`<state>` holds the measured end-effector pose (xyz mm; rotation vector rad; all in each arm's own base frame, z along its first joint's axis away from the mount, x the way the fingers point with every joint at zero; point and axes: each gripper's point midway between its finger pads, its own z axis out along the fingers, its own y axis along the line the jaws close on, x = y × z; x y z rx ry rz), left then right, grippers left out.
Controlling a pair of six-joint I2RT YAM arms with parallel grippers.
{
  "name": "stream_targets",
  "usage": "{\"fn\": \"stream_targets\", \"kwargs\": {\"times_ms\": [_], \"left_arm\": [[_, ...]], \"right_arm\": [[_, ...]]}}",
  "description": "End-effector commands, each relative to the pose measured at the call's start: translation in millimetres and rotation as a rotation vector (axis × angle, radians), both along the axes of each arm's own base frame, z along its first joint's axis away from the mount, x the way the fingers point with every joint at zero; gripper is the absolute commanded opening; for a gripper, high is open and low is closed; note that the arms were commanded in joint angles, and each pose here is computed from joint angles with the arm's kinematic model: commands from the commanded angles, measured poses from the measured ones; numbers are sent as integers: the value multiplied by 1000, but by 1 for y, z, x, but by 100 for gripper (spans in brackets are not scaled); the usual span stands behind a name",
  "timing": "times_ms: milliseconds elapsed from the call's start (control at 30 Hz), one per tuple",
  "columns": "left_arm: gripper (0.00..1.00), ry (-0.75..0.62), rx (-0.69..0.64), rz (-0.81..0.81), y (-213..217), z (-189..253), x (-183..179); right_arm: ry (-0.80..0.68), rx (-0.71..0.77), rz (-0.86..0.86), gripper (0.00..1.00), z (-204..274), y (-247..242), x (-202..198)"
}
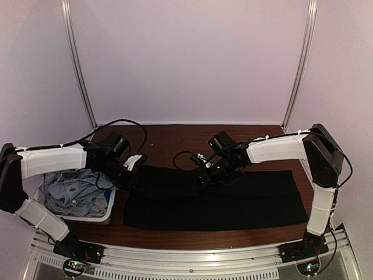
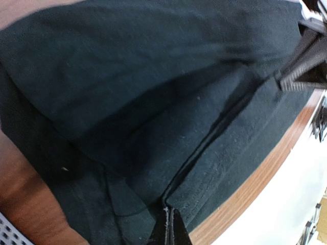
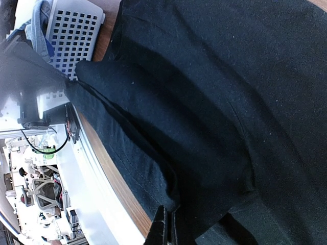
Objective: Fold and stack the mixed laundry pile
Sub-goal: Adjust the rectangle-folded T-shirt at the center of the board.
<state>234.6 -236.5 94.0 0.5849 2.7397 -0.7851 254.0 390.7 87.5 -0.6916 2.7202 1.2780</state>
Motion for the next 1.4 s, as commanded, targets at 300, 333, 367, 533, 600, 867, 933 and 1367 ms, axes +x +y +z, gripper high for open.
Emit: {"fn": "stream_targets", "kwargs": {"times_ms": [300,333,367,533,600,867,933,1367], "left_arm": [[0,46,42,-84,-3,-29,-46],[0,56,52,-90,-2,-35,-49],[0,62,61,-93,-1,-39,-51],[0,74,87,-109,3,-48,-59],[0,77,87,-113,2,-48,-60],[11,107,127,-152,-1,-53,-72],[23,96,93,-172,-7,-42,-74],[36,-97,-4,-145,-38,11,-28]], "right_arm": [[39,-24,108,0,-23,-3,-47],[42,-27,112,0,-25,-4,-49],[44,-30,119,0,-26,-5,-52],[53,-62,140,0,-36,-11,-62],[54,-71,146,0,-38,-13,-66],[47,-83,156,14,-35,-16,-67],[26,-86,160,29,-27,-17,-66],[-51,61,201,34,42,-14,-66]]}}
